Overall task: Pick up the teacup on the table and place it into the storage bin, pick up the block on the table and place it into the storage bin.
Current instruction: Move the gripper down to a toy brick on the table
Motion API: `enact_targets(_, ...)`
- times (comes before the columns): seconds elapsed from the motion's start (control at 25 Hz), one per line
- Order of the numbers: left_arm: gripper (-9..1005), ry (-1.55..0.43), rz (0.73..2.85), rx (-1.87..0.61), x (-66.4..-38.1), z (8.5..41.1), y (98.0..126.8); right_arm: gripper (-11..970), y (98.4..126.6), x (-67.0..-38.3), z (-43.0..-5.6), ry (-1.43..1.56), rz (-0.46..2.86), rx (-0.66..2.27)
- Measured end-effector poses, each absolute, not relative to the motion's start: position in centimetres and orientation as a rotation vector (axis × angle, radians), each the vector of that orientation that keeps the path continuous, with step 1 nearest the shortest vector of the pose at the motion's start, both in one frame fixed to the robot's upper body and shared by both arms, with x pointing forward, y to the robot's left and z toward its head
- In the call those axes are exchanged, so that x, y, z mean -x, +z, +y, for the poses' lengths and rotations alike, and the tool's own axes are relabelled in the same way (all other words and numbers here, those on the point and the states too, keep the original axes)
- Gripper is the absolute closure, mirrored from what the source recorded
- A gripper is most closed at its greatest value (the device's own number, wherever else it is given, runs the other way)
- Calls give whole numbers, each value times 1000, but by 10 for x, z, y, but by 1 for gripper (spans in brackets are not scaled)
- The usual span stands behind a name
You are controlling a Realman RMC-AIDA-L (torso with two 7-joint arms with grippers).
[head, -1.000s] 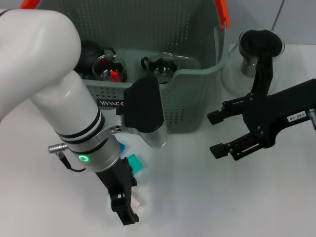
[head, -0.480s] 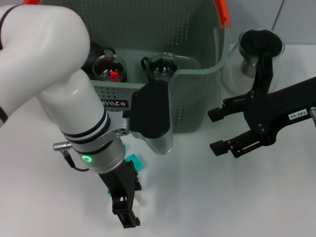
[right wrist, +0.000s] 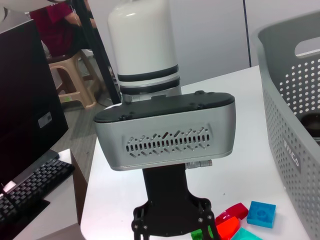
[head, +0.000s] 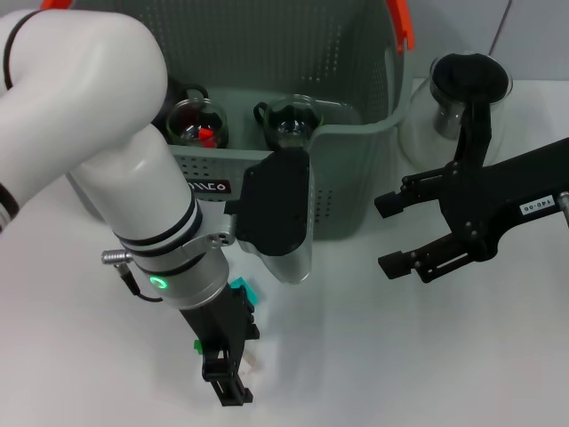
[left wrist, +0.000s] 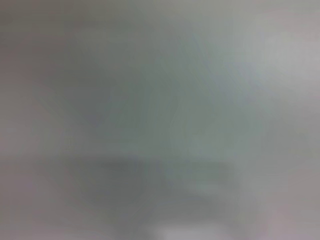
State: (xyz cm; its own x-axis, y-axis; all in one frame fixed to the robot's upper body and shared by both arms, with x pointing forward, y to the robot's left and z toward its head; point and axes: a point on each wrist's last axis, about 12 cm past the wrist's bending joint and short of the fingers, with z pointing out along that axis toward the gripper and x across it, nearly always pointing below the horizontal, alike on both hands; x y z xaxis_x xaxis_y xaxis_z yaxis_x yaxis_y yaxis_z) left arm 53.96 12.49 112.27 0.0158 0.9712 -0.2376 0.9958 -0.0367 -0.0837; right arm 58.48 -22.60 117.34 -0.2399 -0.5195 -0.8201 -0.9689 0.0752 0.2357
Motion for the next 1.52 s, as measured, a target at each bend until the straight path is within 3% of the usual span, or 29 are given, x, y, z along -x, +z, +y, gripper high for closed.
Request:
enact_targets(0.4, 302, -361, 2065, -2221, -542, 124, 1115, 46, 1173, -585, -226, 1073, 1816, 1469)
enact_targets(1.16, 310, -349, 2007, -2268, -550, 123, 1111, 46, 1174, -586, -225, 1071, 1806, 1455)
enact_targets(1.4, 439, -346, 2011, -2265, -552, 123, 1110, 47, 1174, -587, -225, 1065, 1807, 1451)
enact_targets(1.52, 558, -341, 2018, -2265, -552, 124, 1108, 48, 1174, -587, -225, 1063, 1806, 1449)
